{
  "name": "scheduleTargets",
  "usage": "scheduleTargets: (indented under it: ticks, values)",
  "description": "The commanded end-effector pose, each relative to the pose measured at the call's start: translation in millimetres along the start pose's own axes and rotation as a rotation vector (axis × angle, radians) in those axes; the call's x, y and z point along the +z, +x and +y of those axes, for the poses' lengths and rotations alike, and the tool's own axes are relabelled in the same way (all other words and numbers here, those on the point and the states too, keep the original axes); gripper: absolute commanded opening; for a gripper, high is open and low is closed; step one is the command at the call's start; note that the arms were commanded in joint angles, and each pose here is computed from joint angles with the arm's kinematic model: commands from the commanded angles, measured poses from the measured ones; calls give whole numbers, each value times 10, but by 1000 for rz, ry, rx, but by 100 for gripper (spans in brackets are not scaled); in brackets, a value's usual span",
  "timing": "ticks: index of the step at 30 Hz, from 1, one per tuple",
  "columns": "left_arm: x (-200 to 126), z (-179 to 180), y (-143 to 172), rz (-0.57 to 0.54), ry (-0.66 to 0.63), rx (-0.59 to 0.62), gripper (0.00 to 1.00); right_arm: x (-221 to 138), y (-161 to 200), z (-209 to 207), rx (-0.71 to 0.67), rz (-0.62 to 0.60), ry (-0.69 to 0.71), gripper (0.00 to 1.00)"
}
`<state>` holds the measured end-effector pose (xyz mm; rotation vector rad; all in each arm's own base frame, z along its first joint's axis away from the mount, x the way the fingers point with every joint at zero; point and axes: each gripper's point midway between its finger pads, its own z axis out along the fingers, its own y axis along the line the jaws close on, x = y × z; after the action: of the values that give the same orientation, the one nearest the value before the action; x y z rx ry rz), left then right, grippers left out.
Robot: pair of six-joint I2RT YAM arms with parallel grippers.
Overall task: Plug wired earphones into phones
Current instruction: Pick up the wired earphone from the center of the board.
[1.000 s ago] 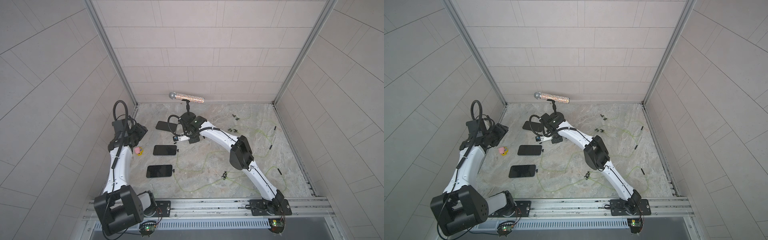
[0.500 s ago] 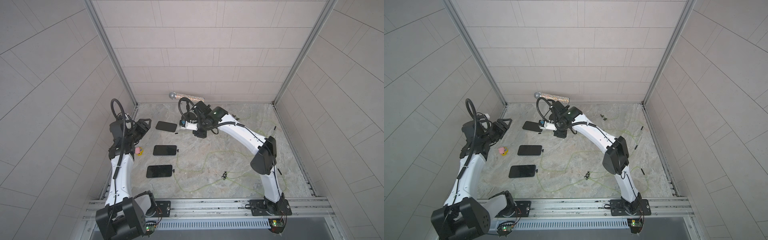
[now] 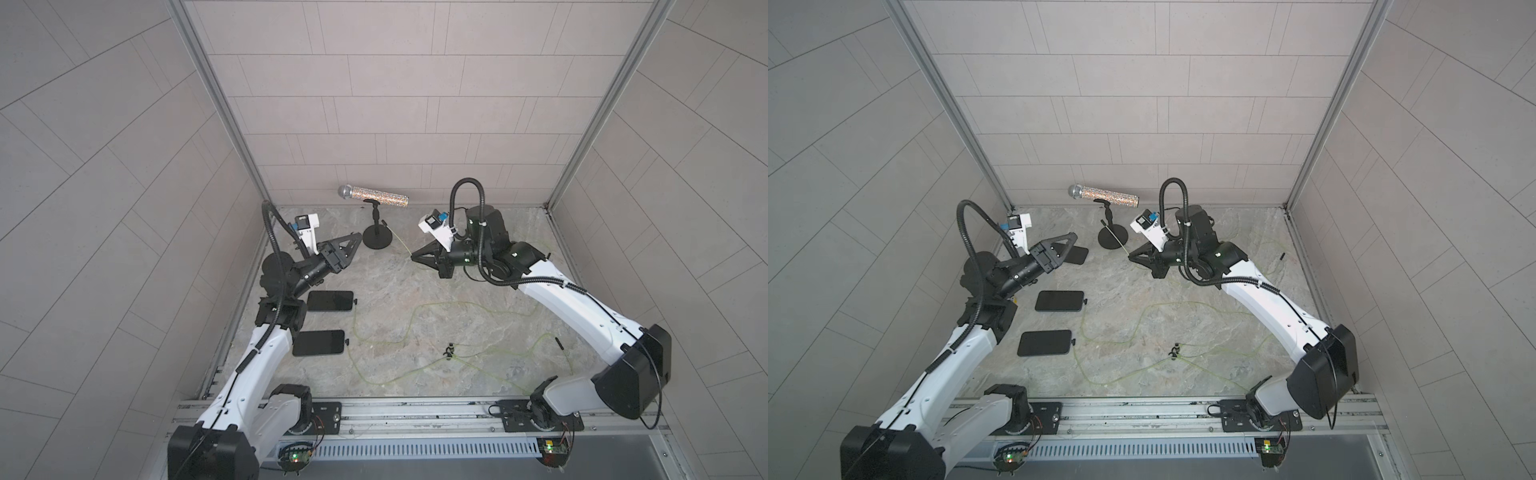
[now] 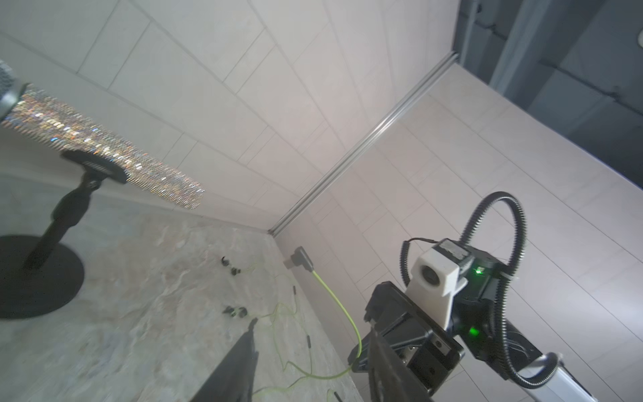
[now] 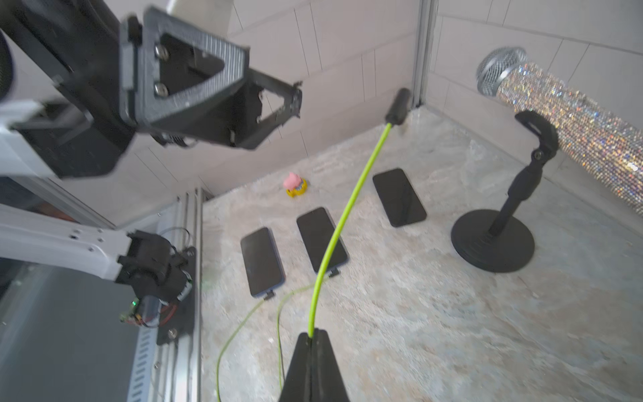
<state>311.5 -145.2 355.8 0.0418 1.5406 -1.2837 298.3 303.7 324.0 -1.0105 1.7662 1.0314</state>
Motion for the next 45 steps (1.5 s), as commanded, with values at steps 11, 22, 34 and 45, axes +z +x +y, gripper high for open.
scheduleTargets:
  ticks: [11, 22, 34, 45]
  values:
    - [335, -609, -206, -172, 359, -81, 54, -458, -807, 526, 82, -437, -343, 0]
    - [694, -836, -232, -171, 428, -169, 53, -582, -860, 714, 86, -479, -454, 0]
    - [720, -1043, -366, -208, 475, -275, 53, -604, -790, 818, 75, -457, -485, 0]
    - [764, -1227, -367, -190, 525, -320, 50, -543, -717, 883, 78, -421, -516, 0]
